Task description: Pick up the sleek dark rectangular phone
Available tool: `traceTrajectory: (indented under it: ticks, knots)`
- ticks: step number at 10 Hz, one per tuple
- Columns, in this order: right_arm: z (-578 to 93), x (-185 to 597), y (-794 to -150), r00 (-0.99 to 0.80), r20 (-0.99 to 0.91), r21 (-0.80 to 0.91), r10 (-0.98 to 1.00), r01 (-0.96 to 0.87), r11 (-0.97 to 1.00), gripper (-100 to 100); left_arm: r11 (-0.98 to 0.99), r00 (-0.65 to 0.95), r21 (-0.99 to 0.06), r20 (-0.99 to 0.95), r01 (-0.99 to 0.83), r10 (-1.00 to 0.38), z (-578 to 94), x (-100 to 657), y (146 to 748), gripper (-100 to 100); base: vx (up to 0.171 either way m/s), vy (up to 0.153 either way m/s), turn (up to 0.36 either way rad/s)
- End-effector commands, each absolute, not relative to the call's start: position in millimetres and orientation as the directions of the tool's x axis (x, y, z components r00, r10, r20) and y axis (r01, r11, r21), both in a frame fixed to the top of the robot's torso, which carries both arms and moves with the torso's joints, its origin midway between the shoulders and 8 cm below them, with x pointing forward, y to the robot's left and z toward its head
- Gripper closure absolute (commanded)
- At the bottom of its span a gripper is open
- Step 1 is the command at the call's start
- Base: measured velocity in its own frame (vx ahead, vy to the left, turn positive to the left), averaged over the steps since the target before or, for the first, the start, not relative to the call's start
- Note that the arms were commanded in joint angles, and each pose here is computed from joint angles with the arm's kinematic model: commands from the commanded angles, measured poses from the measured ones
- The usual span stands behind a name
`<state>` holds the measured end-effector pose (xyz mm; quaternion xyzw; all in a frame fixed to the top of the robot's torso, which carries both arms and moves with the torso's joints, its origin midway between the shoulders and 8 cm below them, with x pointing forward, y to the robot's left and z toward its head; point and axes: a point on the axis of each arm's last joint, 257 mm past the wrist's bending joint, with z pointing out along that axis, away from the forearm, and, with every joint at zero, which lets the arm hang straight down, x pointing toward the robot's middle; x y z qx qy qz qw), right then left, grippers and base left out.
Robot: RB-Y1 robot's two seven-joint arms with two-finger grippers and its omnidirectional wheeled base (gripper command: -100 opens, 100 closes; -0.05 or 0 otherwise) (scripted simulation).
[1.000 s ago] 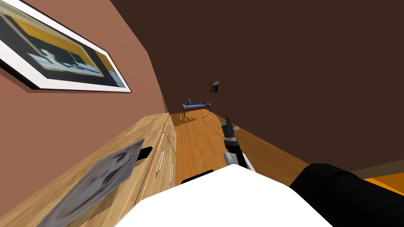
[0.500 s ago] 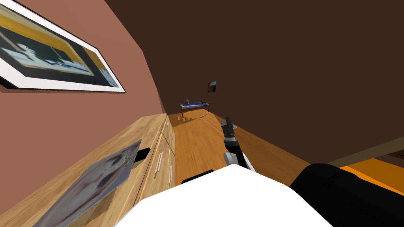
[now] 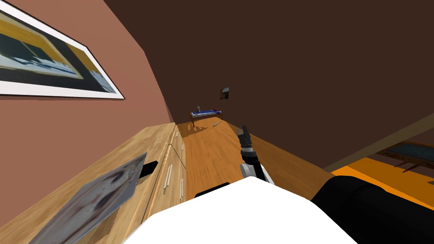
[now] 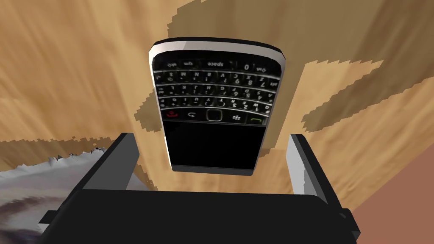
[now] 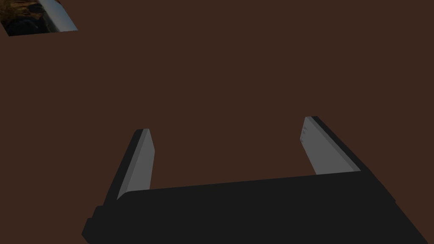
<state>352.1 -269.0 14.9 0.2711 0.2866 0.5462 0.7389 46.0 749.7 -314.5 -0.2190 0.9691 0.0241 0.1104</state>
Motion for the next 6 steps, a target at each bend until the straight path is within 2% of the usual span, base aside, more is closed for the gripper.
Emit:
traceTrajectory:
  ticks: [1, 4, 6]
  knots:
    - [14.9, 352.1, -269.0, 0.239, -0.127, 0.714, 0.963, -0.652, 0.256, 0, 0.898, -0.872, -0.009, -0.235, -0.441, -0.430, -314.2, 46.6, 749.1, -100, -0.014, 0.004, 0.013]
    - [14.9, 352.1, -269.0, 0.239, -0.127, 0.714, 0.963, -0.652, 0.256, 0, 0.880, -0.861, 0.012, -0.214, -0.474, -0.461, -318.5, 21.2, 747.7, -100, -0.027, 0.007, -0.132]
    - [14.9, 352.1, -269.0, 0.239, -0.127, 0.714, 0.963, -0.652, 0.256, 0, 0.866, -0.843, -0.009, -0.224, -0.500, -0.489, -319.2, 20.2, 744.5, -100, -0.018, 0.004, -0.032]
